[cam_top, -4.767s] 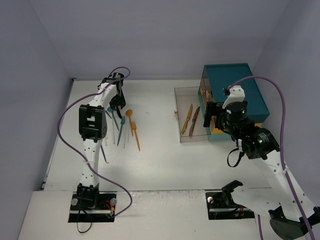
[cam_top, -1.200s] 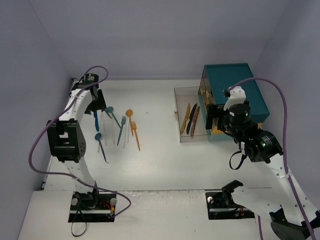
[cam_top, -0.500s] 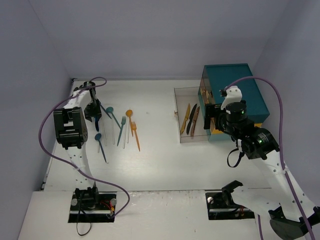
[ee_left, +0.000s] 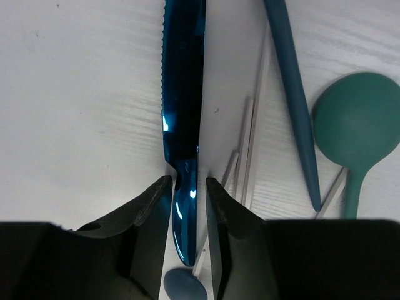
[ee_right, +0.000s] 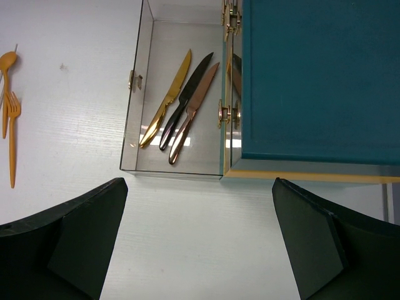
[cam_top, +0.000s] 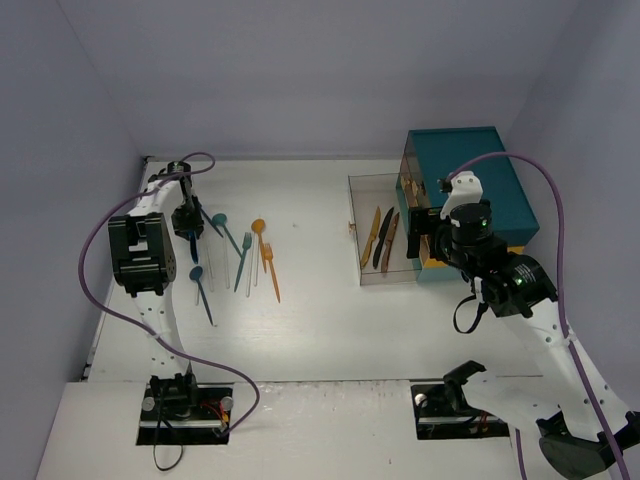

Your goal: Sort the eating utensils into containers

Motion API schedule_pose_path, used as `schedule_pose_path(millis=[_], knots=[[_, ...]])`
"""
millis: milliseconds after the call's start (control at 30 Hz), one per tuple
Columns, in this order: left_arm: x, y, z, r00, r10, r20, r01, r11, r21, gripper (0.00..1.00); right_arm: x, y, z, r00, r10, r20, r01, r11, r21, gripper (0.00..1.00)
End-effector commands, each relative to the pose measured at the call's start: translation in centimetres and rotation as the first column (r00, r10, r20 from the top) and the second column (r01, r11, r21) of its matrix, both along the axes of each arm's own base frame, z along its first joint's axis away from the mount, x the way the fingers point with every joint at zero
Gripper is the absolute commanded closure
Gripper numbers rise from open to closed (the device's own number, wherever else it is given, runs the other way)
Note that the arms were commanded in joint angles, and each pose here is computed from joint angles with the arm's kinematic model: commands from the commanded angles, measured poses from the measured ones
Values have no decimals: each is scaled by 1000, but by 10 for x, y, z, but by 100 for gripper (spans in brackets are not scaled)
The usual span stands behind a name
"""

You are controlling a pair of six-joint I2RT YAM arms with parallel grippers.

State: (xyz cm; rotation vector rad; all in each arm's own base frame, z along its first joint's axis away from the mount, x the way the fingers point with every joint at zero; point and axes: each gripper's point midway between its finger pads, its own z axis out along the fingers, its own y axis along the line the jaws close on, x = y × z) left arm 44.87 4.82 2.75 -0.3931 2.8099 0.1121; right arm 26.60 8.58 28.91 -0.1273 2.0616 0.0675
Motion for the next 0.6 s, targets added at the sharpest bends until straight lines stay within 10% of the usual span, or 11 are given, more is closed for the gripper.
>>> schedule_pose_path(millis=[0,567], knots=[[9,-3,-9,999,-2,36,3,999,-34,76,8,4,25,998,4,69,-6,999,36,0],[-16,30,8,994,93,49,-92,996,-10,100,6,6,25,997,7,71,-11,998,54,0]])
